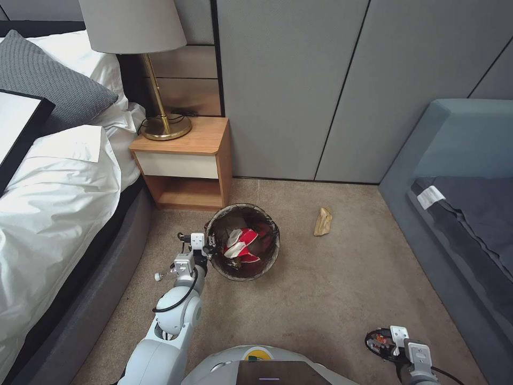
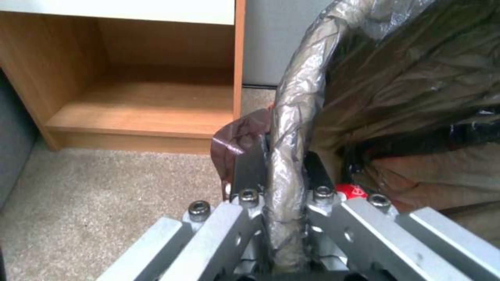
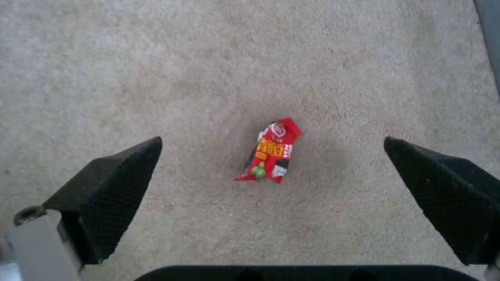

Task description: Pick up the trash bin, then pick up the garbage from the floor and place it into the trash bin.

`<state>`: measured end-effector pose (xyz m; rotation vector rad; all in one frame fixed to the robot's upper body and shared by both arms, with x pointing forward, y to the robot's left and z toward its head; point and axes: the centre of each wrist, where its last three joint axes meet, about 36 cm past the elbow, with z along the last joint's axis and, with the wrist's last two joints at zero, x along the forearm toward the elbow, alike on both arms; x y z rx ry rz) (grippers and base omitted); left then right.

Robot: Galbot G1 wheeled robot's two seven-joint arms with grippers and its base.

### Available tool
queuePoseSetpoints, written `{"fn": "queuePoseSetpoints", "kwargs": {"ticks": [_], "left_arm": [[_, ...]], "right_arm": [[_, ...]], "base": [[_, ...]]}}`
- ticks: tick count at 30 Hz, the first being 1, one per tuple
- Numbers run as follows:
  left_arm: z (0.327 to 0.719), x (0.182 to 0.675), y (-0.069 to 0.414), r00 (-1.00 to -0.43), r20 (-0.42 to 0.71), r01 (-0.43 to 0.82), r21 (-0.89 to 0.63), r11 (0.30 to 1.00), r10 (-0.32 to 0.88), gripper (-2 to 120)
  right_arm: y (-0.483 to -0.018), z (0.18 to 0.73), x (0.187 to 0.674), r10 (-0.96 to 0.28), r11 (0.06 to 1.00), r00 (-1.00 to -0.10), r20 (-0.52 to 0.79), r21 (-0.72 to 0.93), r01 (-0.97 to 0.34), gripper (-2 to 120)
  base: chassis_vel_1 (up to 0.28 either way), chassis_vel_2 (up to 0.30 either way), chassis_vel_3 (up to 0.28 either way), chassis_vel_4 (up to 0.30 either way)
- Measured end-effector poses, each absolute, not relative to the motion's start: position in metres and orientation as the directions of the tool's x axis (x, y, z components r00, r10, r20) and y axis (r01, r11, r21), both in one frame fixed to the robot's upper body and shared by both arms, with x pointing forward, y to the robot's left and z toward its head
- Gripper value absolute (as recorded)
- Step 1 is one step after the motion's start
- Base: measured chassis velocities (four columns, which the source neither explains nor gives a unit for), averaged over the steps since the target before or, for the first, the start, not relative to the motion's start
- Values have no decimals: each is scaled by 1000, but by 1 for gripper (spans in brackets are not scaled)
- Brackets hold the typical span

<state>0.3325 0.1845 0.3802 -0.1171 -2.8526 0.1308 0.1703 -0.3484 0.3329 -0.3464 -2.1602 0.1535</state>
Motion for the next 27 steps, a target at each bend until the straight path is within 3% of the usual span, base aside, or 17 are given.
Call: {"fn": "queuePoseSetpoints", "kwargs": {"ticks": [27], "left_arm": [[381,332,186,-957,276,62,-95,994,87,0]], "right_arm": [[-368,285,180,331,942,-509,794,-251,221,100]], "base": [[0,0,0,0]]}}
